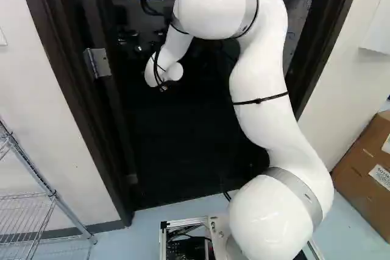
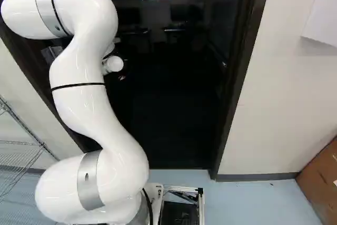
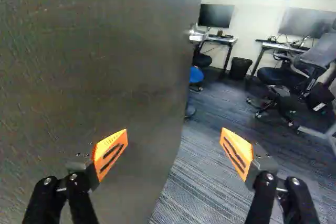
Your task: Open the door and move inside
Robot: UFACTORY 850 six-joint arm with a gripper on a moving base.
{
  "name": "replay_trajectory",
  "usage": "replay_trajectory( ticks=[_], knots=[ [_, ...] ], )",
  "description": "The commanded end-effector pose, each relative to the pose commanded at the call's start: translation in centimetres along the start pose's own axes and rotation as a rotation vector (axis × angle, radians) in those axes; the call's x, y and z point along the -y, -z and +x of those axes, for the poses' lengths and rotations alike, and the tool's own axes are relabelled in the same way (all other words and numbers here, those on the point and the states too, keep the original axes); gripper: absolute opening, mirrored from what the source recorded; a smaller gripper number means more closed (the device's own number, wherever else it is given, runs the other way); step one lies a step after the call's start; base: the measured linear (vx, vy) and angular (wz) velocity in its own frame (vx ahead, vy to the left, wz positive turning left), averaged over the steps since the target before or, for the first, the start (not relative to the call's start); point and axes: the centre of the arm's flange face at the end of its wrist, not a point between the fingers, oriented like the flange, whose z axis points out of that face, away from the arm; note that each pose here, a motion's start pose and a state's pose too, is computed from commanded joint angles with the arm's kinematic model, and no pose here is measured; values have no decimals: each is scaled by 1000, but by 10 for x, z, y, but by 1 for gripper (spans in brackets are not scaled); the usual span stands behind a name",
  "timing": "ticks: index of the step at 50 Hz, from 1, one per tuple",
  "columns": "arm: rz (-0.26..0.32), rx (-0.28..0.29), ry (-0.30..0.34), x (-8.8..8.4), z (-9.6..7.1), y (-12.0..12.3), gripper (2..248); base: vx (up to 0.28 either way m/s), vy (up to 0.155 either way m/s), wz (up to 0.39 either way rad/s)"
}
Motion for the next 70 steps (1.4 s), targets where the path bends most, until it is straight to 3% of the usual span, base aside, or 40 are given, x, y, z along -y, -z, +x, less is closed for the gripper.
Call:
replay_trajectory(
  ticks=[45, 70],
  knots=[
    [-95, 37, -32, -50, -10, 62, 247, 0, 0, 0],
    [-176, 48, -82, -74, -16, 98, 247, 0, 0, 0]
  ],
)
